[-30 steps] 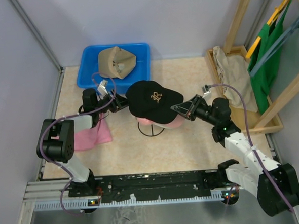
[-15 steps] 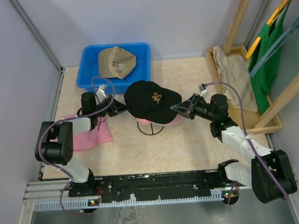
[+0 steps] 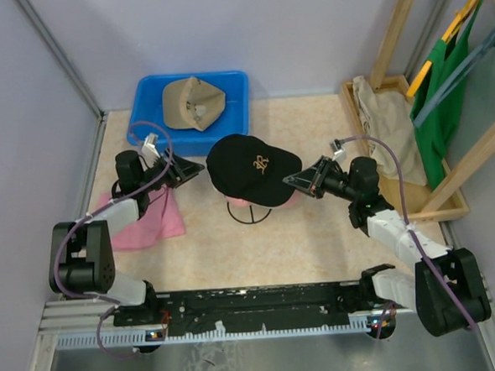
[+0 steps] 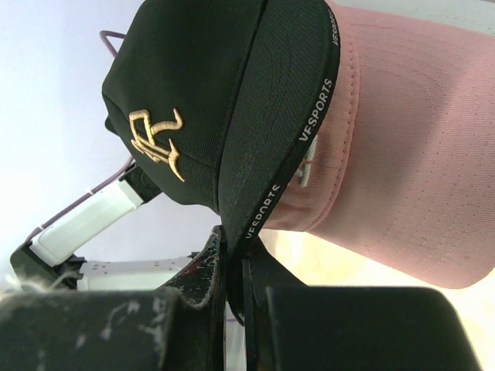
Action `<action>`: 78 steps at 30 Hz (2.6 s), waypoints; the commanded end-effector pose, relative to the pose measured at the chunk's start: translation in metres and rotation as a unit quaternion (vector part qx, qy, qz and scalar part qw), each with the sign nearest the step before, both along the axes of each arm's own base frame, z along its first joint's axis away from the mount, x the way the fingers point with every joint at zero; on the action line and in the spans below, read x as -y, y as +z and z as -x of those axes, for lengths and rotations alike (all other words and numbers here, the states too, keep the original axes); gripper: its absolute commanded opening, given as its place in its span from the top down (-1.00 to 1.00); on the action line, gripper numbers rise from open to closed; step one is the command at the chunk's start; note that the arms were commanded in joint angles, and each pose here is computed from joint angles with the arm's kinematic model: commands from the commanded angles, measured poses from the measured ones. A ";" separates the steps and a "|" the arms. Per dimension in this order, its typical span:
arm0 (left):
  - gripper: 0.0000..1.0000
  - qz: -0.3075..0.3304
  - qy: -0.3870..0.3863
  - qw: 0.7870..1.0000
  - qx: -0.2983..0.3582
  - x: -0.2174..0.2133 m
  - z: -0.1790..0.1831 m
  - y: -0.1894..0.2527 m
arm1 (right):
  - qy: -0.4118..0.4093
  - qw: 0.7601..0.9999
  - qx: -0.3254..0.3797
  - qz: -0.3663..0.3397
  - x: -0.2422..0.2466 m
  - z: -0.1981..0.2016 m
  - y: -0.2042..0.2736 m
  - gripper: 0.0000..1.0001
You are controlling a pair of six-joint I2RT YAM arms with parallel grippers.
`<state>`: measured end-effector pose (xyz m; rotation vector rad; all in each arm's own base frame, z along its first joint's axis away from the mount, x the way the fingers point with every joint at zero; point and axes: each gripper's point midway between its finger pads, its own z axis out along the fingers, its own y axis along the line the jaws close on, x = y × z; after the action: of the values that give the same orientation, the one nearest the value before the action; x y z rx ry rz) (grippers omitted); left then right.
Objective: Stack the hats
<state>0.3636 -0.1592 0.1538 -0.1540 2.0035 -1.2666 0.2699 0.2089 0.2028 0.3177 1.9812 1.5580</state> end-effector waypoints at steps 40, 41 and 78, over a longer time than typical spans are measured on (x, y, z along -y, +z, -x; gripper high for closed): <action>0.39 -0.008 -0.081 0.995 -0.062 0.055 -0.001 -0.065 | -0.049 0.995 -0.074 0.054 0.039 -0.003 -0.072 1.00; 0.39 -0.009 -0.081 0.995 -0.062 0.054 -0.002 -0.066 | -0.052 0.994 -0.078 0.056 0.042 -0.004 -0.076 1.00; -0.26 -0.024 0.014 0.999 -0.023 -0.001 0.019 0.018 | -0.116 0.989 -0.067 -0.058 0.030 -0.031 -0.042 1.00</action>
<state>0.3621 -0.1587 0.1882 -0.1280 2.0222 -1.1891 0.2801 0.1919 0.1676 0.4856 1.9500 1.6576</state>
